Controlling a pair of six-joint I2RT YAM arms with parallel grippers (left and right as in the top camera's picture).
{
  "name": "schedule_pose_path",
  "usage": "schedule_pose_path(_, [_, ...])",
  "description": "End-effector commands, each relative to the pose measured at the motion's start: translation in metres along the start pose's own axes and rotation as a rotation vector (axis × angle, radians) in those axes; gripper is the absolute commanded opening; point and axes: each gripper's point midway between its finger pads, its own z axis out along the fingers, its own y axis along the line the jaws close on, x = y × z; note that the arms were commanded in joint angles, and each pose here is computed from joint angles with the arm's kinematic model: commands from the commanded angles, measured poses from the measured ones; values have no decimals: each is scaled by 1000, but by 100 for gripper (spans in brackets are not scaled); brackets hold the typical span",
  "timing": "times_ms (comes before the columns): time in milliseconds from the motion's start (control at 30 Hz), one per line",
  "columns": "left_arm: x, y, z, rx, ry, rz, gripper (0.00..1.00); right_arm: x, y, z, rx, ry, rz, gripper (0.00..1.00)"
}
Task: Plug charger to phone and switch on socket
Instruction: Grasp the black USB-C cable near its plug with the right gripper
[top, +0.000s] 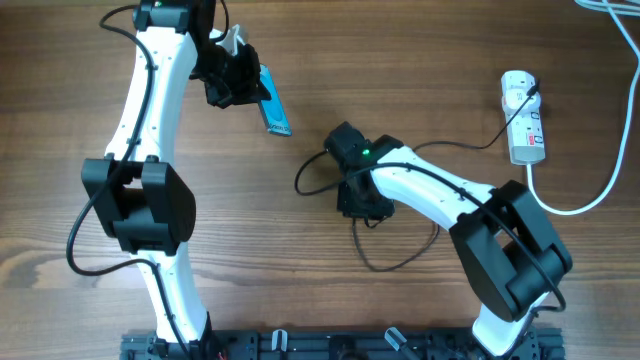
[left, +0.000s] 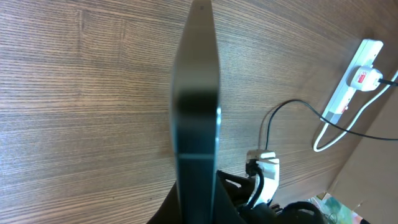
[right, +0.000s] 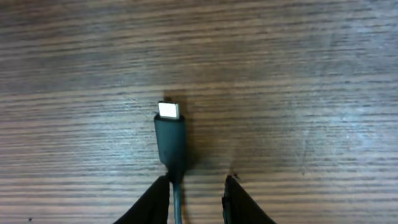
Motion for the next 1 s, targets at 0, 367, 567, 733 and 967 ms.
schedule_pose_path(0, [1, -10, -15, 19, -36, 22, 4, 4, 4, 8, -12, 18, -28, 32])
schedule_pose_path(367, [1, -10, -15, 19, -36, 22, 4, 0, 5, 8, -3, -8, 8, 27])
schedule_pose_path(567, [1, -10, -15, 19, -36, 22, 4, -1, 3, 8, 8, -12, 5, 23])
schedule_pose_path(733, [1, -10, -15, 19, -36, 22, 4, -1, 3, 8, 7, -13, 5, 23])
schedule_pose_path(967, [1, -10, -15, 19, -36, 22, 4, -2, 1, 8, 17, -21, 5, 22])
